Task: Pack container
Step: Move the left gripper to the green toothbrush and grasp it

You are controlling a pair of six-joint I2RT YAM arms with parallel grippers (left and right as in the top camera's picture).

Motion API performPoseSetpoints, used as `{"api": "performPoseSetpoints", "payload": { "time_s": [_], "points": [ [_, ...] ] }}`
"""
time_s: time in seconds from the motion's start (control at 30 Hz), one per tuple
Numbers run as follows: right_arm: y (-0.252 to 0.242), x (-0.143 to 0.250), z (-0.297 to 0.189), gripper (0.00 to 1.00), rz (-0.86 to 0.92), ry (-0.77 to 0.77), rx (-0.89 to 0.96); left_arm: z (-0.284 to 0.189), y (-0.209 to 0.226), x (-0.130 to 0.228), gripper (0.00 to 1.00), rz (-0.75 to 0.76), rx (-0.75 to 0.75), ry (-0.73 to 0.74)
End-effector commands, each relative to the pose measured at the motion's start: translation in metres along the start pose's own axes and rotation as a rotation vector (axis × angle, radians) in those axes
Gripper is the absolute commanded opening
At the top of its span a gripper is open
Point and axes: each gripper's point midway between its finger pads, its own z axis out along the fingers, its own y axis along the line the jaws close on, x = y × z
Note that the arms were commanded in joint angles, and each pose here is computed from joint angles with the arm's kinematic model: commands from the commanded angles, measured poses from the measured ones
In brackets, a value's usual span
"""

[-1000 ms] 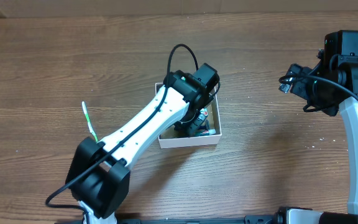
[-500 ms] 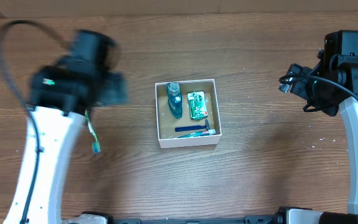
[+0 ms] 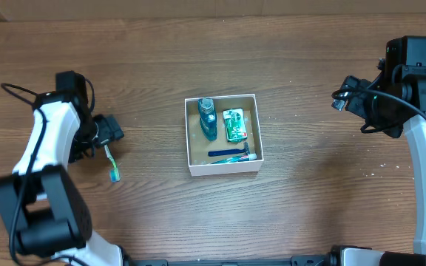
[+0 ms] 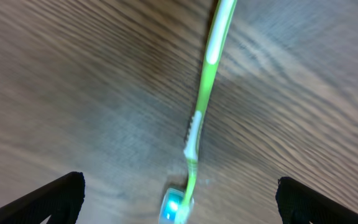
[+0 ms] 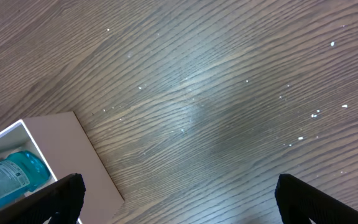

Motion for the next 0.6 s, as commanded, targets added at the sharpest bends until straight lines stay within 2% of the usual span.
{"api": "performPoseSetpoints", "payload": {
  "time_s": [0.0, 0.3, 0.33, 0.47, 0.53, 0.57],
  "points": [
    [-0.001, -0.001, -0.005, 1.00, -0.004, -0.018, -0.007, 0.035, -0.006, 0.011, 1.00, 0.047, -0.010, 0.101],
    [-0.001, -0.001, -0.005, 1.00, -0.004, -0.018, -0.007, 0.066, -0.010, 0.017, 0.98, 0.049, -0.016, 0.171],
    [-0.001, -0.001, -0.005, 1.00, -0.004, -0.018, -0.007, 0.067, -0.010, 0.017, 0.93, 0.049, -0.016, 0.173],
    [-0.001, -0.001, -0.005, 1.00, -0.004, -0.018, -0.007, 0.068, -0.009, 0.020, 0.49, 0.050, -0.021, 0.186],
    [-0.001, -0.001, -0.005, 1.00, -0.004, -0.018, -0.007, 0.067, -0.008, 0.021, 0.32, 0.051, -0.023, 0.192],
    [-0.001, -0.001, -0.005, 1.00, -0.004, -0.018, -0.007, 0.067, -0.008, 0.021, 0.28, 0.051, -0.023, 0.194]
  ]
}}
